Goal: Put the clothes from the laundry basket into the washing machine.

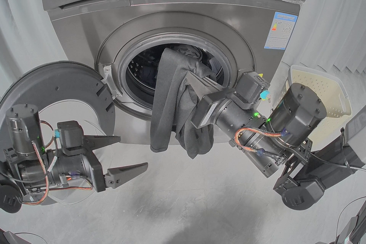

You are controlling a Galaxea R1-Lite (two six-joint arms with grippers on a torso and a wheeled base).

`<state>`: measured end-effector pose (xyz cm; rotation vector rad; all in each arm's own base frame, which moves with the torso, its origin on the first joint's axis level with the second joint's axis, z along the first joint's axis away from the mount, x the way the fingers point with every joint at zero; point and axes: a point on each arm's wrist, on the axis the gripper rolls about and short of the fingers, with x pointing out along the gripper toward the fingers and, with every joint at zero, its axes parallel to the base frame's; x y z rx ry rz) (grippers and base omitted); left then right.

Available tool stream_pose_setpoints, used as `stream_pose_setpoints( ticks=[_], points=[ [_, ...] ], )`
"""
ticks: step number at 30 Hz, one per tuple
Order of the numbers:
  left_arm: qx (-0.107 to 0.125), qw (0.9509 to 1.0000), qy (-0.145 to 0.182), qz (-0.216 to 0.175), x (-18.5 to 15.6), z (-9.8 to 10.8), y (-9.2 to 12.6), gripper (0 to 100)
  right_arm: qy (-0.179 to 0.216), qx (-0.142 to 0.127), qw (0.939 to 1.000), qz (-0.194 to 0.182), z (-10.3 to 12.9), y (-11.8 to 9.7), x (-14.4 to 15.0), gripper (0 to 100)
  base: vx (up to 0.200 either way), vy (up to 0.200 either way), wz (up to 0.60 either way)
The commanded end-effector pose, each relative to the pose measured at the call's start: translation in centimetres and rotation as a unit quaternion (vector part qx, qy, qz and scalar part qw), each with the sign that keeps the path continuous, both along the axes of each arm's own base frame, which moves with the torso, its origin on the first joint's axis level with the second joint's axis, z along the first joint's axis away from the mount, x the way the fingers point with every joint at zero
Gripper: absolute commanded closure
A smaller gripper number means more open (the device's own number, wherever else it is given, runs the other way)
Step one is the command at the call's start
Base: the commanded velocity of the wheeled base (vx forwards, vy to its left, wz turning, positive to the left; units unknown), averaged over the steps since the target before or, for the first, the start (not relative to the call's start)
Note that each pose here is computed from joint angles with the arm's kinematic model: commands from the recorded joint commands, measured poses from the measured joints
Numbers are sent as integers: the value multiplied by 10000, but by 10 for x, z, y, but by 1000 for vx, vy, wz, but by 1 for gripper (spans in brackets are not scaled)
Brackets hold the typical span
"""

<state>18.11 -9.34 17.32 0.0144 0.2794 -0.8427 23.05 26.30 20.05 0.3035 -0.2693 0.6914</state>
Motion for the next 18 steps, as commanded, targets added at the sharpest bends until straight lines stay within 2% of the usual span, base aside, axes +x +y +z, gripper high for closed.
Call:
stream_pose_setpoints(
  ticks=[1, 8, 18],
  points=[
    [138, 9994, 299, -47, 21, -14, -12, 0, 4, 7, 10000, 25, 0, 1, -2, 100, 0, 0, 0],
    [72, 9998, 179, 3, 48, -24, -24, 0, -10, 13, 9999, 115, -1, 4, -8, 100, 0, 0, 0],
    [140, 9995, 223, 150, 70, -35, -34, 0, -5, 8, 9999, 145, -1, 5, -9, 100, 0, 0, 0]
  ],
)
